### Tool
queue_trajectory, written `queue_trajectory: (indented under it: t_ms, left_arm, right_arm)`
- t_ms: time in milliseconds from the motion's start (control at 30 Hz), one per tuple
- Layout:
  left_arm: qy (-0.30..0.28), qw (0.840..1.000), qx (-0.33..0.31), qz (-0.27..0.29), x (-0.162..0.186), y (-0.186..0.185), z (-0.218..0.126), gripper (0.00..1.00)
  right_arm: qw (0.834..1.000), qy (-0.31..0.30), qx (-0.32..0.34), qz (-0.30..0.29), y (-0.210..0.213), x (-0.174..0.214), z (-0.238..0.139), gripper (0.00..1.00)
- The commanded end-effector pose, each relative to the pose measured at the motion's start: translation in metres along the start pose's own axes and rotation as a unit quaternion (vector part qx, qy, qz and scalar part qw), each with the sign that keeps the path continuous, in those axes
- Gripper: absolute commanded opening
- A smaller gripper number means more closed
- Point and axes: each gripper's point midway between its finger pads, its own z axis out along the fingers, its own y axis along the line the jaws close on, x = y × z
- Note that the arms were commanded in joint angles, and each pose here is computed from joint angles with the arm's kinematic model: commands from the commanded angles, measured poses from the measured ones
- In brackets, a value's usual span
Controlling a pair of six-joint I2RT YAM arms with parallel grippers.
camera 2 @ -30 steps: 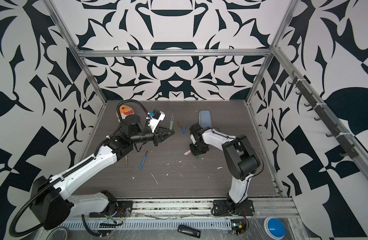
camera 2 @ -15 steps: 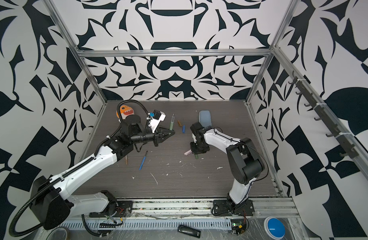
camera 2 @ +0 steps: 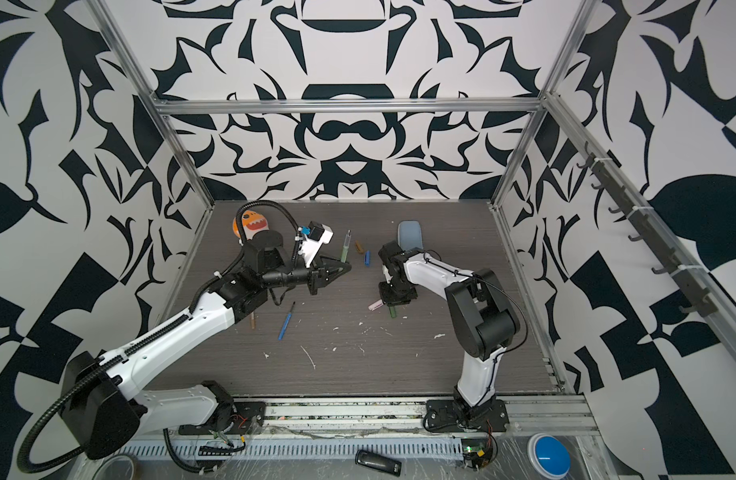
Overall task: Insert the pens into the pen caps
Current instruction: 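Lower the open right gripper onto the green cap nearest the pink cap, then close the right gripper on the green cap and lift it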
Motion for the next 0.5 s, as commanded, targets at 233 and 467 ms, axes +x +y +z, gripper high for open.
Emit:
queue_trajectory:
  t_ms: [233,467]
  left_arm:
    - [-0.004,1.0,0.016,0.015,-0.009,-0.011,-0.001,0.0]
    - [-0.001,1.0,0.018,0.015,-0.008,-0.011,0.001,0.0]
  right_arm:
    - [1.0,0.004,-0.002,-0.002,-0.002,-0.004,0.004,0.26]
    - [1.0,0.008,-0.003,0.0,-0.002,-0.002,0.009,0.23]
